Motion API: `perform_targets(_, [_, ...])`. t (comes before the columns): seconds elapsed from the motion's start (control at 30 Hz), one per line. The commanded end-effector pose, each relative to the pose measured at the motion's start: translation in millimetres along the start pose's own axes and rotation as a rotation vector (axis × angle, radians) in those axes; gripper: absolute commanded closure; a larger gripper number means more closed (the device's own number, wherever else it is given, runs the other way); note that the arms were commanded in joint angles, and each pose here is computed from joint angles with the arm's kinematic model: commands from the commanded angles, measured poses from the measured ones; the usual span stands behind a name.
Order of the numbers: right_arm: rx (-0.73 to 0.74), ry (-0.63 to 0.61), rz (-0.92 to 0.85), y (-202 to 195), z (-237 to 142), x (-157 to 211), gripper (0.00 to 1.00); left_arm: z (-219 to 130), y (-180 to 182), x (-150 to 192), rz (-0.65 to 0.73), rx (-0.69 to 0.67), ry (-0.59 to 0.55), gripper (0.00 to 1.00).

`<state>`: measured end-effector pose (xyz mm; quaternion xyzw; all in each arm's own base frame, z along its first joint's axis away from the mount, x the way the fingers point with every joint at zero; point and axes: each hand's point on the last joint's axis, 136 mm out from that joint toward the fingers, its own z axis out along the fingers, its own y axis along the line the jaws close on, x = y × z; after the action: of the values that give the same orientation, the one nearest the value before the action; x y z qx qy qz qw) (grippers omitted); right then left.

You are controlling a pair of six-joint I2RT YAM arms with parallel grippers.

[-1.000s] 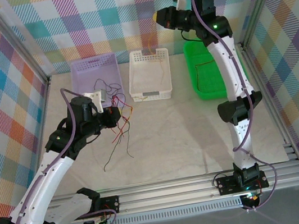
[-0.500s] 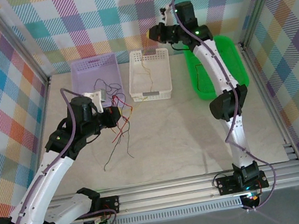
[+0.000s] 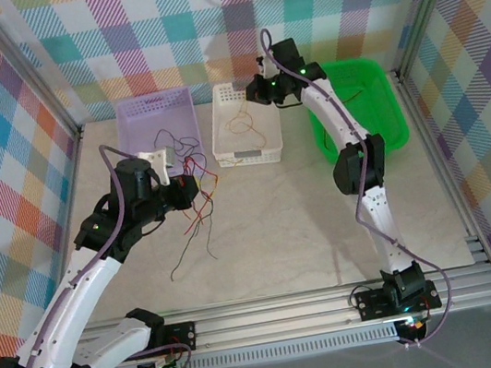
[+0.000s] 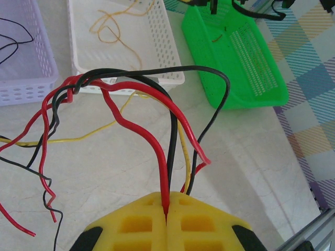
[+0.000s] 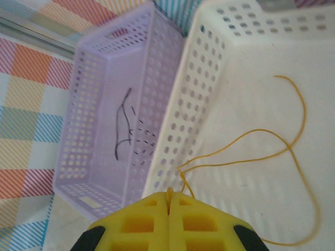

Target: Untangle the cables

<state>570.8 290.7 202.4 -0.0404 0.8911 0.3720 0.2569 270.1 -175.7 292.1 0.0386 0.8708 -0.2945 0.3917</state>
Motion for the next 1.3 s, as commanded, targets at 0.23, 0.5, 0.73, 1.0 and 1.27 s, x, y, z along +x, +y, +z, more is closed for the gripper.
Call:
perform_targets(0.23, [0.054, 0.034, -0.061, 7, -12, 13, 1.0, -1, -5, 0, 0.03, 0.026, -0.013, 1.0])
perform_targets(0.5, [0.062, 0.037, -0.072, 13, -23, 14, 0.65, 1, -4, 2, 0.026, 0.021, -0.005, 1.0])
perform_targets(0.73, [-0.09, -0.06, -0.18, 86, -89, -5, 0.44, 3, -6, 3, -0.01, 0.034, 0.006, 1.0])
perform_targets(1.0, [-0.416, -0.008, -0.338, 177, -156, 70, 0.38, 17, -12, 12, -0.102, 0.045, 0.074, 1.0])
perform_targets(1.27, [-0.543, 0.096, -0.474, 191, -167, 201, 0.37, 22, -22, 15, -0.14, 0.077, 0.114, 1.0])
